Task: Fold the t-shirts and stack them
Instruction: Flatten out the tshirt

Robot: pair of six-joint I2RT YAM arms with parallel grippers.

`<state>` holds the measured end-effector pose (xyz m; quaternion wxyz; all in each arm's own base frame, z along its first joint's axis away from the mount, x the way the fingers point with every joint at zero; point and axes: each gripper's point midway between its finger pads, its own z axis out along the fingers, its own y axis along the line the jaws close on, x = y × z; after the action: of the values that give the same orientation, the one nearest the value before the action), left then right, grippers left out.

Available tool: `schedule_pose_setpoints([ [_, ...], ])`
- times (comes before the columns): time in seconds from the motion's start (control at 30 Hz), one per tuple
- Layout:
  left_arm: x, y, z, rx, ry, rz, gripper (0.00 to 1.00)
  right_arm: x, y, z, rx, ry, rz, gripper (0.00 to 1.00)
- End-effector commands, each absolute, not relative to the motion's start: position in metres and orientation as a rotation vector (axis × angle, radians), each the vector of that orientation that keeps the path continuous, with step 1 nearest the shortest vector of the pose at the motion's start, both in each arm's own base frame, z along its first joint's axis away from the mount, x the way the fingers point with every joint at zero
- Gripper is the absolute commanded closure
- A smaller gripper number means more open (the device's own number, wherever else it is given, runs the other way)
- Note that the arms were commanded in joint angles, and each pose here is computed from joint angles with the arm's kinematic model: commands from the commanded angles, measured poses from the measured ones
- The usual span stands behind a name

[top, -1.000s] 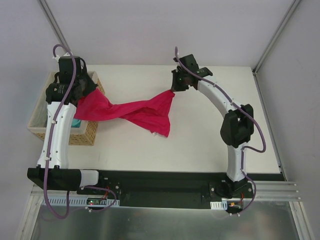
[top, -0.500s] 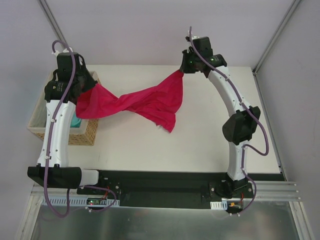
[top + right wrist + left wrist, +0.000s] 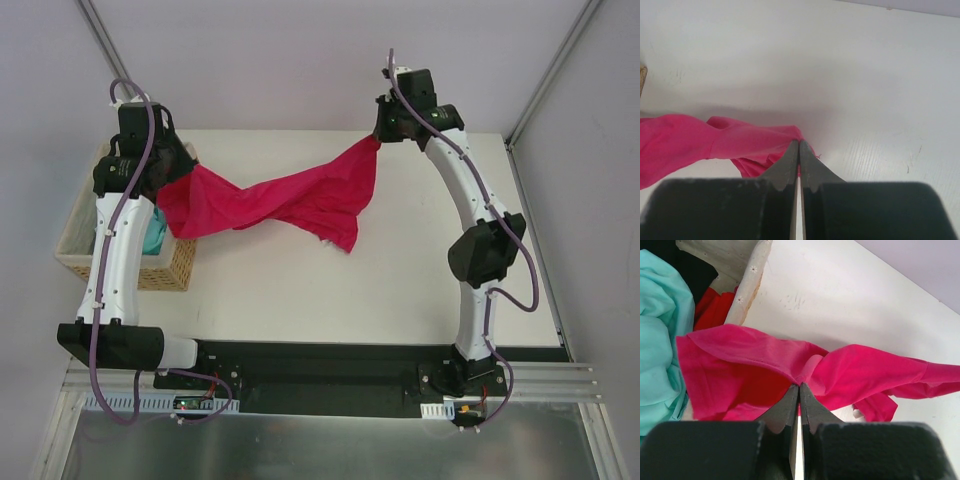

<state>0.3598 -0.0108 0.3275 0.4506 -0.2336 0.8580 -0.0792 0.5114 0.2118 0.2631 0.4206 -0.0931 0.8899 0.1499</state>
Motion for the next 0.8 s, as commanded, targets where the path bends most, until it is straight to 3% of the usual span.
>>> schedule_pose_setpoints([
  [0.0, 0.369, -0.012, 0.352, -0.556, 2.043, -0.242, 1.00, 0.515, 0.185, 0.329, -0.197, 2.077, 0.332, 0.99],
  [0.77, 0.378, -0.022, 0.375, -0.507, 1.977, -0.322, 1.00, 0.488, 0.110, 0.432, -0.113, 1.854, 0.157, 0.99],
])
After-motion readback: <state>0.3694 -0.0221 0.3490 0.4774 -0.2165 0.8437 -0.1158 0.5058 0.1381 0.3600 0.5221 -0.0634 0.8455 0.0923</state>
